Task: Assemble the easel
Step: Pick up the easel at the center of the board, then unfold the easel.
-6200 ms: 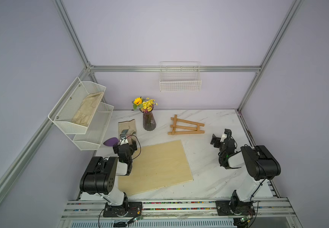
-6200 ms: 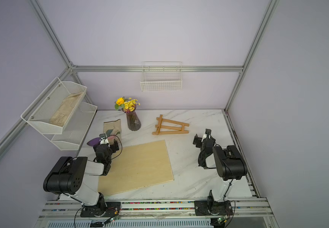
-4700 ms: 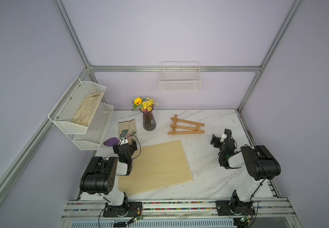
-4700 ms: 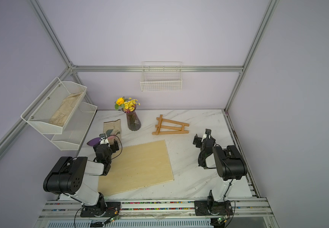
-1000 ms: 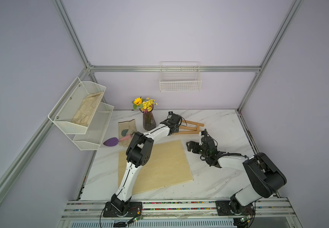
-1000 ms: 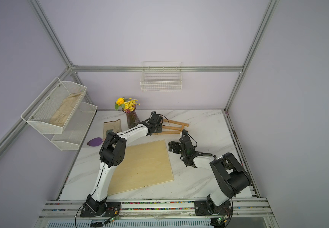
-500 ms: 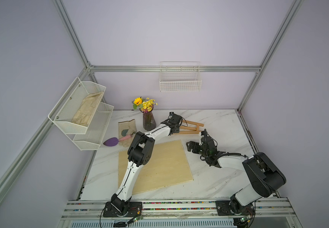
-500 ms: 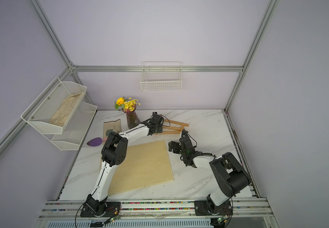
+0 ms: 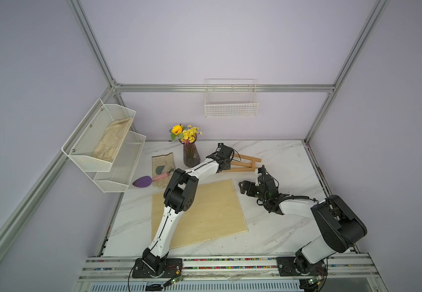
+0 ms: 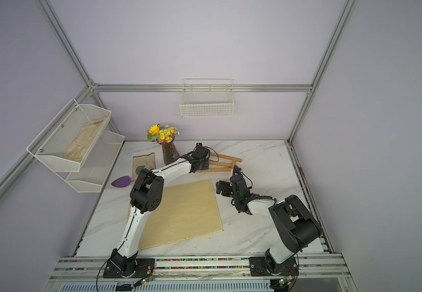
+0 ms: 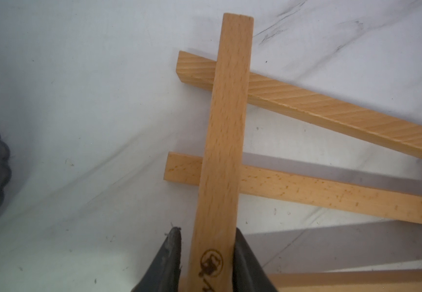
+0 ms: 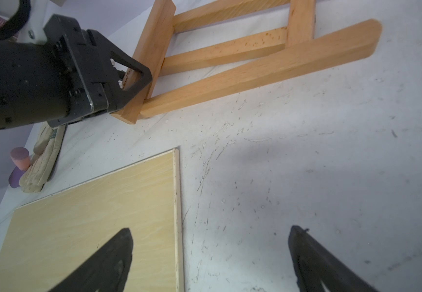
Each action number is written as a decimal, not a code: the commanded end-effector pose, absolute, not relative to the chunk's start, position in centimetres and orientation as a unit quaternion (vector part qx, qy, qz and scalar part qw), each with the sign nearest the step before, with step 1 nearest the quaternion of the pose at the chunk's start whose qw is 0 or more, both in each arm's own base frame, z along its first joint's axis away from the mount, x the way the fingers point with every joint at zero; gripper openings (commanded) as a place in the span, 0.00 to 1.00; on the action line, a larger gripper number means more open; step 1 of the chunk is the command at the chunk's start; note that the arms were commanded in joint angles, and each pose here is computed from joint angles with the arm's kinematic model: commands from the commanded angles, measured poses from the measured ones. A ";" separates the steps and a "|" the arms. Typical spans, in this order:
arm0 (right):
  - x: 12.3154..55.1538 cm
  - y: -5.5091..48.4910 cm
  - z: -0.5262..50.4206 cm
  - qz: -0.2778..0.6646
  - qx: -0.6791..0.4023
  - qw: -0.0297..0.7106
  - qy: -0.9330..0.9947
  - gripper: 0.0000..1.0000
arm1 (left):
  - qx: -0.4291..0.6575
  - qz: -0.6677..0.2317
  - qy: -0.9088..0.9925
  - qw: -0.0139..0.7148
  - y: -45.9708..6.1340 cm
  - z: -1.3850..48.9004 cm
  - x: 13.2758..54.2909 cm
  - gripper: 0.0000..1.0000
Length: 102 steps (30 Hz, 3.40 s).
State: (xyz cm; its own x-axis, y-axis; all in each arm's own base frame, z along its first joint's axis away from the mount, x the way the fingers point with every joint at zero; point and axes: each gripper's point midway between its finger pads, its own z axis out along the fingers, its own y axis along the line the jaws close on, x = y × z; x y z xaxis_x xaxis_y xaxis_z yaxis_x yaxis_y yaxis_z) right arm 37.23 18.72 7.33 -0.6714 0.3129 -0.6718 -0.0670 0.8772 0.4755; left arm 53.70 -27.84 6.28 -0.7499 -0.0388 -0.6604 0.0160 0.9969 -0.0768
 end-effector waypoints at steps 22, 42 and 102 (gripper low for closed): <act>37.6 18.5 9.2 0.241 0.078 0.432 0.866 0.97 | -0.052 -0.108 0.910 0.397 -29.6 12.3 55.3 0.11; 34.8 18.2 16.8 0.283 0.054 0.456 0.842 0.97 | -0.093 -0.278 0.850 0.438 -31.9 21.9 51.5 0.03; 38.9 6.8 23.0 0.221 0.214 0.563 0.767 0.97 | -0.173 -0.557 0.698 0.416 -32.1 26.6 33.6 0.00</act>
State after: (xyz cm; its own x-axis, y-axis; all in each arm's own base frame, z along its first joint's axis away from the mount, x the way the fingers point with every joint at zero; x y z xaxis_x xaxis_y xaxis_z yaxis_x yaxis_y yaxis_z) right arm 38.63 8.16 20.25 -0.3481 0.5247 -0.7769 0.0735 0.8414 0.5354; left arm 34.05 -32.84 21.48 -0.6507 -0.6464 -0.3985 0.1189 0.4316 -0.8942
